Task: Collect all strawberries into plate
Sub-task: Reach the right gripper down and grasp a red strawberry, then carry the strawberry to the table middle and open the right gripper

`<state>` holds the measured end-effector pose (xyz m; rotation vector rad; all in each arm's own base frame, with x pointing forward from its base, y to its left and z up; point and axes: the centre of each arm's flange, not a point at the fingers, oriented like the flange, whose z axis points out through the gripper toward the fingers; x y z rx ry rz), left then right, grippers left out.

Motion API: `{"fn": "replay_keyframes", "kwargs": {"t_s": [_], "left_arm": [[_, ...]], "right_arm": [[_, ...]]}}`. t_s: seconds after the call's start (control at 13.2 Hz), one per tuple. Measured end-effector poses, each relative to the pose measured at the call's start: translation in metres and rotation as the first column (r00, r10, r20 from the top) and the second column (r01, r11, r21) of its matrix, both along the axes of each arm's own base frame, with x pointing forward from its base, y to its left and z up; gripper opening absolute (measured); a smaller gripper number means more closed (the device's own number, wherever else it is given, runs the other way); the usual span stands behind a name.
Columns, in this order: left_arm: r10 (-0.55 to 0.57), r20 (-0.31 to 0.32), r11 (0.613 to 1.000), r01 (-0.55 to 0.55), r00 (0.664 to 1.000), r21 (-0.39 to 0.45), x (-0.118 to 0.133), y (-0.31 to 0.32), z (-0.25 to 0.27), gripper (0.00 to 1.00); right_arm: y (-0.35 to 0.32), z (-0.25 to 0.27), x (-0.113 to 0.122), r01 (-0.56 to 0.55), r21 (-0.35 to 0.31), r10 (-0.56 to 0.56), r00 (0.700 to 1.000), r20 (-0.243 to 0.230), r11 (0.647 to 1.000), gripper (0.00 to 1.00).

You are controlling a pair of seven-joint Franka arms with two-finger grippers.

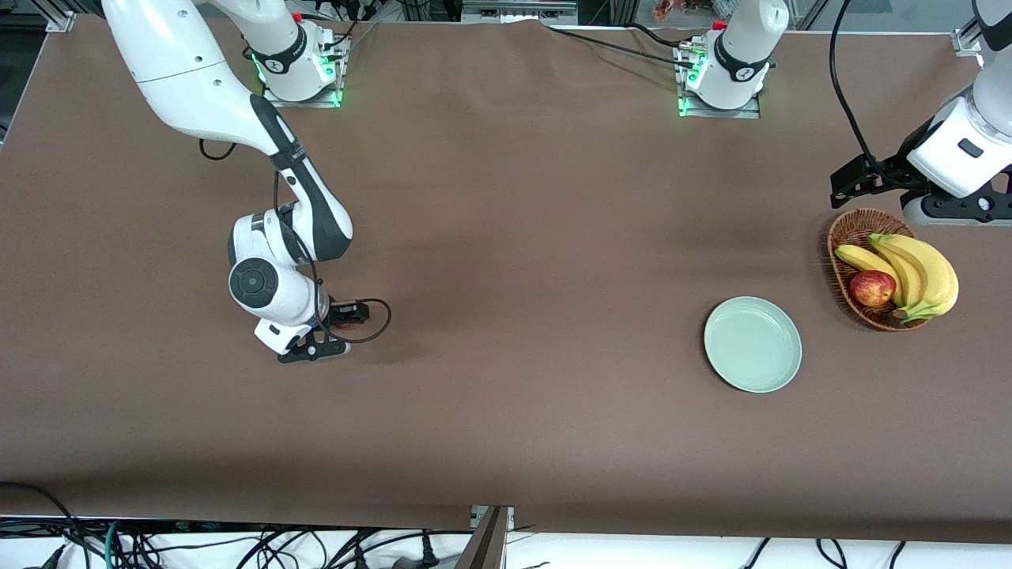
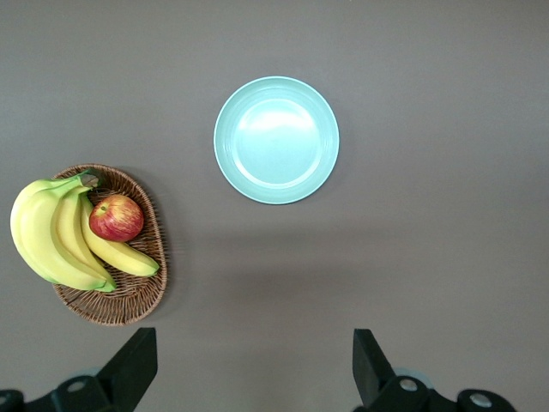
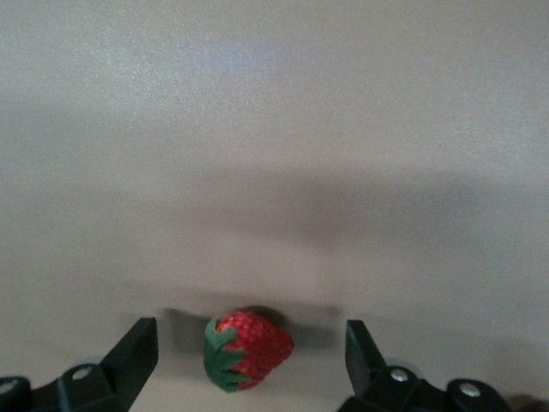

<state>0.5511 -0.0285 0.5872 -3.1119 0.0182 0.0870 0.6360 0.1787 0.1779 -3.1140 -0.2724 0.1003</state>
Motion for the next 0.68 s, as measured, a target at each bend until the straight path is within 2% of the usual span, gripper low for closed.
{"fn": "replay_keyframes", "kwargs": {"t_s": [0.23, 0.38, 0.68], "left_arm": [[0.000, 0.000, 1.000, 0.000, 1.000, 0.000, 0.0000, 0.0000, 0.0000, 1.00], [0.000, 0.000, 1.000, 0.000, 1.000, 0.000, 0.0000, 0.0000, 0.0000, 1.00], [0.000, 0.000, 1.000, 0.000, 1.000, 0.000, 0.0000, 0.0000, 0.0000, 1.00]], "right_arm": [[-0.0001, -0.0002, -0.0002, 0.001, 0.000, -0.001, 1.000, -0.001, 1.000, 0.59], [-0.0009, 0.0016, 0.0005, 0.003, 0.000, -0.003, 1.000, 0.002, 1.000, 0.38], [0.0025, 0.0031, 0.0010, 0.008, 0.004, -0.008, 1.000, 0.009, 1.000, 0.38]]}}
